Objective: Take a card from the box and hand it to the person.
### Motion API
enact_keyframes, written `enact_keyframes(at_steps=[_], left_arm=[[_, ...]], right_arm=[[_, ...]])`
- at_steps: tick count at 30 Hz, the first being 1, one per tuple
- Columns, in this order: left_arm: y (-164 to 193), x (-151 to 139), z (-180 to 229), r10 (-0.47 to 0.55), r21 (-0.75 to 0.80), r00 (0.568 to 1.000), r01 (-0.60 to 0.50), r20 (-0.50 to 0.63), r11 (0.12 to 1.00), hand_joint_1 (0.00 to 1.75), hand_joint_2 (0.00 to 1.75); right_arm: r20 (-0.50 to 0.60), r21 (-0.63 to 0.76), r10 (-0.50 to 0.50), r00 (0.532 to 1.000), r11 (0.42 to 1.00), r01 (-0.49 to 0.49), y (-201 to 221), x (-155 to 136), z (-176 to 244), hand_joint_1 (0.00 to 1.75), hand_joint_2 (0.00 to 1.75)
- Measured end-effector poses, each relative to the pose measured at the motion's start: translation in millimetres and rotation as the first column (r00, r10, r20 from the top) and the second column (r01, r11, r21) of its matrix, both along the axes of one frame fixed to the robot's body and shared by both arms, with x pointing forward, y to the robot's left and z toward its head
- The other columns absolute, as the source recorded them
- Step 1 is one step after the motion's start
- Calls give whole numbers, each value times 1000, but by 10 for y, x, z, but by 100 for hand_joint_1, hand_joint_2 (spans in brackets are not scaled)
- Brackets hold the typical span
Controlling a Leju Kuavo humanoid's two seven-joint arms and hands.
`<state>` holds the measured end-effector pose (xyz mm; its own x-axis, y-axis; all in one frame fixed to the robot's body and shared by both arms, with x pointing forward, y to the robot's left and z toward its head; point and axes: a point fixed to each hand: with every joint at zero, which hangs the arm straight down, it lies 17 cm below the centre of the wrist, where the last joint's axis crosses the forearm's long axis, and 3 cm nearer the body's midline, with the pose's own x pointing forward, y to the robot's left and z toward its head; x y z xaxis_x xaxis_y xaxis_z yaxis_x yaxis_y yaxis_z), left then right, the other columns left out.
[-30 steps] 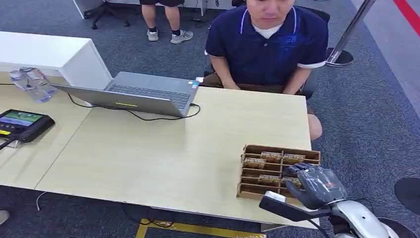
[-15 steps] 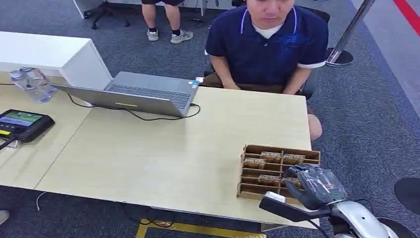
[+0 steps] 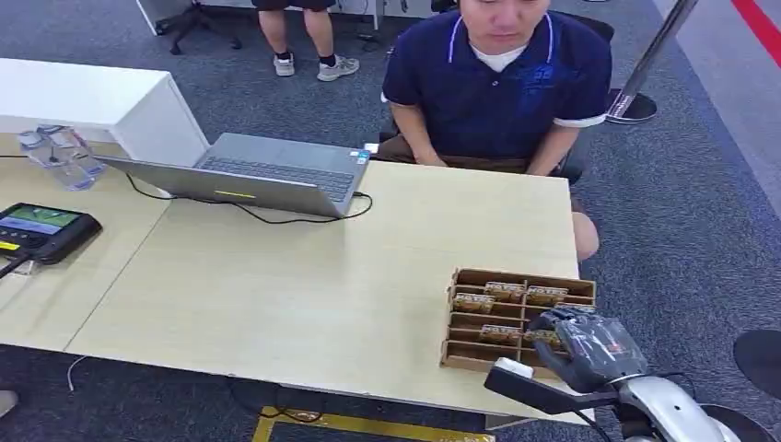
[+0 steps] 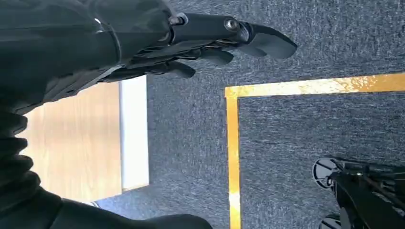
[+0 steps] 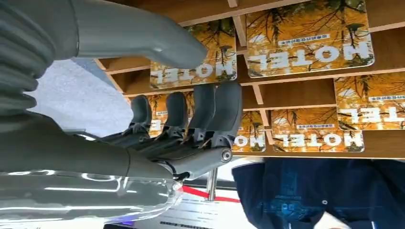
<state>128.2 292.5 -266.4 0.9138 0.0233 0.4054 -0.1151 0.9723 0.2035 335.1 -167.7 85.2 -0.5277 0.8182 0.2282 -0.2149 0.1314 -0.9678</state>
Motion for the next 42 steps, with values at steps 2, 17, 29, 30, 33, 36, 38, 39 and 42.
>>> enact_keyframes(at_steps=[2, 17, 29, 30, 33, 36, 38, 39, 42], left_arm=[[0, -1, -1, 0, 0, 1000, 0, -1, 1000, 0, 175], [5, -2, -1, 3, 0, 1000, -3, -1, 1000, 0, 175], [7, -3, -1, 4, 0, 1000, -4, -1, 1000, 0, 175], [7, -3, -1, 4, 0, 1000, -4, -1, 1000, 0, 175], [7, -4, -1, 5, 0, 1000, -5, -1, 1000, 0, 175], [4, -9, -3, 5, -1, 1000, -5, -4, 1000, 0, 175], [-2, -10, -4, 5, -2, 1000, -5, -5, 1000, 0, 175], [-4, -11, -4, 5, -2, 1000, -5, -5, 1000, 0, 175], [-7, -14, -5, 6, -3, 1000, -6, -7, 1000, 0, 175]], right_arm=[[1, 1, 0, 1000, 1000, 0, 0, 2, 4, 101, 175], [23, 8, -4, 1000, 1000, 4, -17, 50, 61, 101, 175], [22, 7, -5, 1000, 1000, 5, -20, 57, 54, 105, 175], [21, 6, -5, 1000, 1000, 5, -22, 57, 49, 106, 175], [21, 7, -5, 1000, 1000, 5, -20, 57, 49, 101, 175], [18, 4, -6, 1000, 1000, 6, -26, 62, 35, 101, 175], [17, 3, -6, 1000, 1000, 6, -27, 62, 27, 103, 175], [16, 2, -5, 1000, 1000, 5, -26, 63, 23, 105, 175], [13, 0, -5, 1000, 1000, 5, -26, 70, 16, 110, 175]])
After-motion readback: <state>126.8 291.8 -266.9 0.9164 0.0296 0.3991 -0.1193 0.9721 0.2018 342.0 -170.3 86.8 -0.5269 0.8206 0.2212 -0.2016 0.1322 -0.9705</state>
